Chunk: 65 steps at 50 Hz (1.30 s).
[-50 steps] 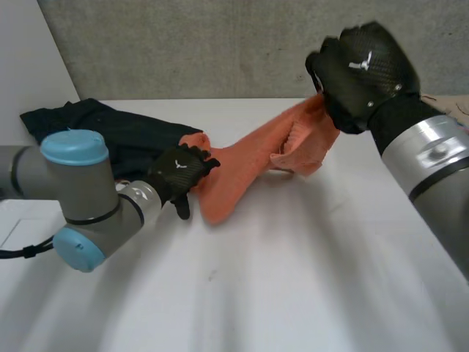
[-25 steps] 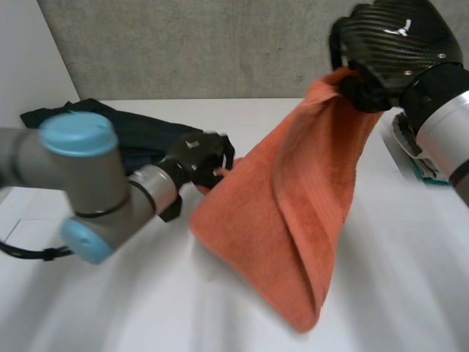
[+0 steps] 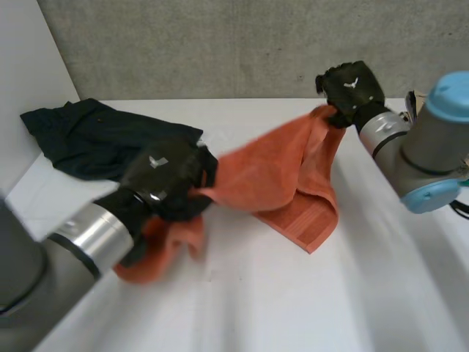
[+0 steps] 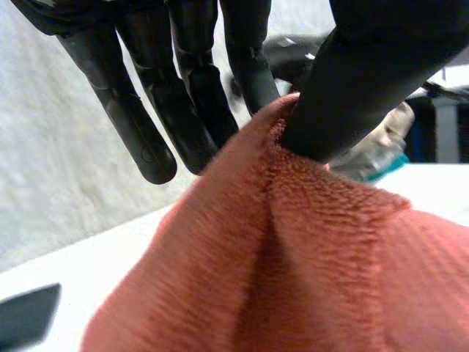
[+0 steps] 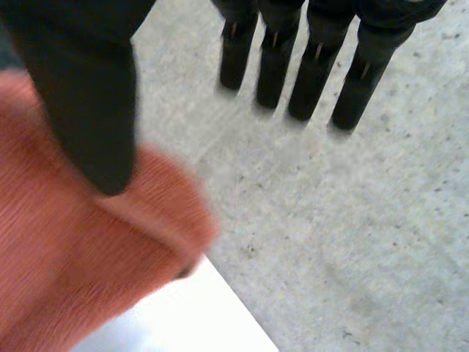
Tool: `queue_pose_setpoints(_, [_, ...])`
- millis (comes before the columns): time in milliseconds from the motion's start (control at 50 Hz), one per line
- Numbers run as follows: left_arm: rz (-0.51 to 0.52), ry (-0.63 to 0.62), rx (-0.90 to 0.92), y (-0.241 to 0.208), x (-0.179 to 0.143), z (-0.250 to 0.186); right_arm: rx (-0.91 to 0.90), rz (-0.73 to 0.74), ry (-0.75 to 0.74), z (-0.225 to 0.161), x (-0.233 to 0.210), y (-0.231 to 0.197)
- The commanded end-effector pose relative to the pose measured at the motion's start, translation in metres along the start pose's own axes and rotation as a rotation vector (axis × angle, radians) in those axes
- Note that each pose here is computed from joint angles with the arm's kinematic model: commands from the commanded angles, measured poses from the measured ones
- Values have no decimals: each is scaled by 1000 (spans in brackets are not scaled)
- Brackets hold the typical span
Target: Fold the laundry.
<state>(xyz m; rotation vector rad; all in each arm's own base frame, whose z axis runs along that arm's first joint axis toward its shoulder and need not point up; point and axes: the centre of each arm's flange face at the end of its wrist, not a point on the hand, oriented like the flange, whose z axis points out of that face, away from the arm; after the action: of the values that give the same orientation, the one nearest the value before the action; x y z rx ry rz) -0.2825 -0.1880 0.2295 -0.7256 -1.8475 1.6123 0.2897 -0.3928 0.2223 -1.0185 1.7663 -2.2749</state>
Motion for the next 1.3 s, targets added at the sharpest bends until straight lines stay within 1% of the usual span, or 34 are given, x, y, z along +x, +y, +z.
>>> queue_pose_setpoints(20, [104, -86, -98, 26, 1, 19, -30, -6, 40, 3, -4, 17])
queue_pose_setpoints(100, [146, -152, -89, 20, -4, 17, -97, 5, 93, -22, 8, -3])
queue_pose_setpoints(120, [150, -162, -72, 14, -5, 15, -113, 4, 114, -37, 18, -20])
queue_pose_setpoints(160, [161, -165, -21, -2, -4, 11, -124, 5, 123, -53, 23, -40])
queue_pose_setpoints(180, [165, -166, -7, -7, -3, 9, -133, 7, 120, -61, 24, -47])
queue_pose_setpoints(200, [169, -167, 8, -11, -3, 8, -160, 14, 104, -79, 24, -61])
queue_pose_setpoints(260, [178, -164, 63, -28, 0, 3, -242, 41, 68, -103, 19, -67])
queue_pose_setpoints(280, [181, -163, 75, -32, 1, 2, -322, 79, 31, -117, 12, -62])
queue_pose_setpoints(300, [185, -164, 102, -41, 2, 0, -364, 106, 13, -124, 8, -58])
queue_pose_setpoints(320, [188, -166, 120, -46, 2, -2, -451, 179, -25, -139, -2, -50])
queue_pose_setpoints(360, [193, -169, 149, -55, 3, -5, -499, 252, -50, -151, -10, -46])
queue_pose_setpoints(380, [194, -169, 157, -58, 3, -7, -526, 326, -73, -160, -19, -42])
queue_pose_setpoints(440, [198, -172, 181, -65, 4, -8, -552, 426, -112, -170, -32, -31])
queue_pose_setpoints(460, [198, -170, 186, -66, 5, -8, -541, 480, -133, -172, -40, -27])
queue_pose_setpoints(580, [198, -152, 223, -79, 13, -12, -460, 648, -155, -162, -61, -12])
queue_pose_setpoints(640, [200, -142, 255, -90, 19, -17, -466, 704, -195, -149, -87, 3])
queue_pose_setpoints(680, [201, -141, 268, -94, 20, -19, -465, 706, -232, -143, -103, 6])
queue_pose_setpoints(700, [203, -138, 272, -95, 21, -19, -460, 697, -270, -138, -119, 6])
queue_pose_setpoints(760, [206, -134, 297, -102, 24, -22, -471, 691, -292, -129, -138, 11])
queue_pose_setpoints(840, [213, -135, 341, -115, 26, -27, -503, 694, -312, -125, -151, 18])
queue_pose_setpoints(920, [217, -136, 359, -122, 26, -28, -501, 686, -346, -129, -165, 12])
queue_pose_setpoints(980, [221, -137, 362, -123, 27, -28, -496, 682, -327, -127, -164, 12])
queue_pose_setpoints(1060, [219, -139, 339, -119, 25, -28, -466, 630, -207, -119, -150, 14])
queue_pose_setpoints(1080, [219, -141, 330, -117, 25, -28, -449, 583, -175, -117, -142, 13])
queue_pose_setpoints(1120, [220, -145, 297, -110, 23, -29, -409, 496, -165, -114, -129, 3])
queue_pose_setpoints(1140, [221, -150, 283, -107, 22, -29, -362, 369, -160, -115, -111, -13])
queue_pose_setpoints(1180, [230, -181, 237, -96, 12, -28, -327, 231, -146, -118, -88, -28])
queue_pose_setpoints(1200, [240, -200, 219, -91, 6, -28, -304, 99, -117, -120, -63, -39])
queue_pose_setpoints(1260, [287, -271, 129, -70, -19, -24, -273, -81, -90, -125, -35, -58])
queue_pose_setpoints(1280, [300, -285, 102, -64, -25, -23, -256, -166, -99, -132, -27, -71])
queue_pose_setpoints(1300, [319, -297, 47, -50, -32, -20, -253, -192, -101, -134, -24, -77])
